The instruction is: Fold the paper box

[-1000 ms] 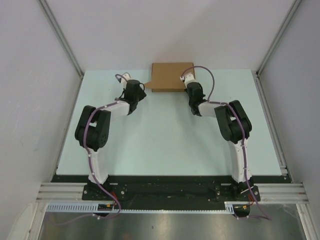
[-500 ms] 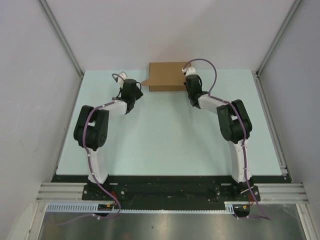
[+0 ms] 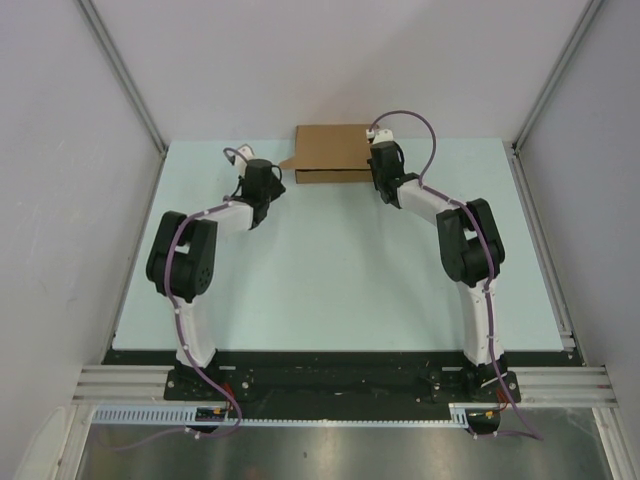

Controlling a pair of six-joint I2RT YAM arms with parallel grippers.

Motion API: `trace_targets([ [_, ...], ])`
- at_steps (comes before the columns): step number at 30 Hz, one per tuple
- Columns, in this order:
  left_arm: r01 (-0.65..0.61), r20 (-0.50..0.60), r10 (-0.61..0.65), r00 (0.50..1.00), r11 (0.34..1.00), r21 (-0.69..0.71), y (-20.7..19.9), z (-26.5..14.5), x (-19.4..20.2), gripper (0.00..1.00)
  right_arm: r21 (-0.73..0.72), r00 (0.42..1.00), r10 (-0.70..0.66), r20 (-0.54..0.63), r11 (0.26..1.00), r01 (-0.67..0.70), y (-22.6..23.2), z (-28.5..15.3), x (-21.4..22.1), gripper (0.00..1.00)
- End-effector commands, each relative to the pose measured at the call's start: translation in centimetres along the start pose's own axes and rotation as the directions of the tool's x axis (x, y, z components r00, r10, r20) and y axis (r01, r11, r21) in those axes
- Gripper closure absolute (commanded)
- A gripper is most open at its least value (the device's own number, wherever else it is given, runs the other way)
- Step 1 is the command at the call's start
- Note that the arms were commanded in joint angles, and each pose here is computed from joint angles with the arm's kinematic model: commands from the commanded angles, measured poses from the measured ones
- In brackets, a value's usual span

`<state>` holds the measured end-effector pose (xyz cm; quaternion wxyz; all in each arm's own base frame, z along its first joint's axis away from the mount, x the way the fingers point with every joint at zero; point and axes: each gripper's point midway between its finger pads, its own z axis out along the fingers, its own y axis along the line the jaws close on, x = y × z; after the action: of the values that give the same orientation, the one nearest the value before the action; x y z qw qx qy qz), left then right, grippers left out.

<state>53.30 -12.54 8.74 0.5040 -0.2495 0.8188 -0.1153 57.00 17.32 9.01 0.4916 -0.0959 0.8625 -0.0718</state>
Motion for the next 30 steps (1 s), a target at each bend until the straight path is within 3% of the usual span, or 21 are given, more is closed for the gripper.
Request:
trace_targets([
  [1, -0.006, 0.151, -0.001, 0.989, 0.999, 0.046, -0.8, -1.3, -5.5, 0.53, -0.021, 0.998, 0.031, 0.048, 0.999, -0.030, 0.2, -1.0, -2.3, 0.99],
  [3, -0.095, 0.201, 0.080, 0.976, 0.993, 0.068, -0.5, -1.8, -6.3, 0.51, -0.020, 0.999, 0.026, 0.047, 0.999, -0.025, 0.2, -0.9, -2.3, 1.00],
  [7, -0.337, 0.365, 0.273, 0.890, 0.933, 0.125, -2.7, -2.7, -9.6, 0.43, -0.017, 0.999, 0.012, 0.031, 1.000, -0.012, 0.2, -0.4, -2.0, 1.00],
  [8, -0.430, 0.383, 0.354, 0.853, 0.893, 0.131, -3.0, -2.8, -9.5, 0.41, -0.021, 0.999, 0.018, 0.031, 1.000, -0.017, 0.3, -0.2, -2.1, 1.00],
  [10, -0.500, 0.440, 0.394, 0.807, 0.852, 0.154, -3.9, -3.4, -10.3, 0.39, -0.029, 0.999, 0.045, 0.018, 0.999, -0.044, 0.1, 0.0, -1.9, 1.00],
  [14, -0.676, 0.536, 0.500, 0.680, 0.711, 0.195, -5.5, -4.6, -10.2, 0.34, -0.042, 0.998, 0.067, 0.004, 0.997, -0.066, 0.2, 0.3, -1.7, 1.00],
  [19, -0.780, 0.583, 0.558, 0.591, 0.579, 0.236, -6.5, -4.9, -9.8, 0.34, -0.055, 0.997, 0.075, -0.001, 0.996, -0.075, 0.5, 0.4, -1.8, 1.00],
  [25, -0.849, 0.604, 0.599, 0.525, 0.420, 0.321, -8.0, -4.5, -8.2, 0.37, -0.058, 0.997, 0.082, -0.007, 0.995, -0.082, 0.0, 0.8, -1.9, 1.00],
  [30, -0.880, 0.592, 0.651, 0.475, 0.343, 0.329, -7.7, -4.0, -7.2, 0.39, -0.061, 0.997, 0.079, -0.011, 0.995, -0.080, 0.2, 0.9, -1.7, 1.00],
])
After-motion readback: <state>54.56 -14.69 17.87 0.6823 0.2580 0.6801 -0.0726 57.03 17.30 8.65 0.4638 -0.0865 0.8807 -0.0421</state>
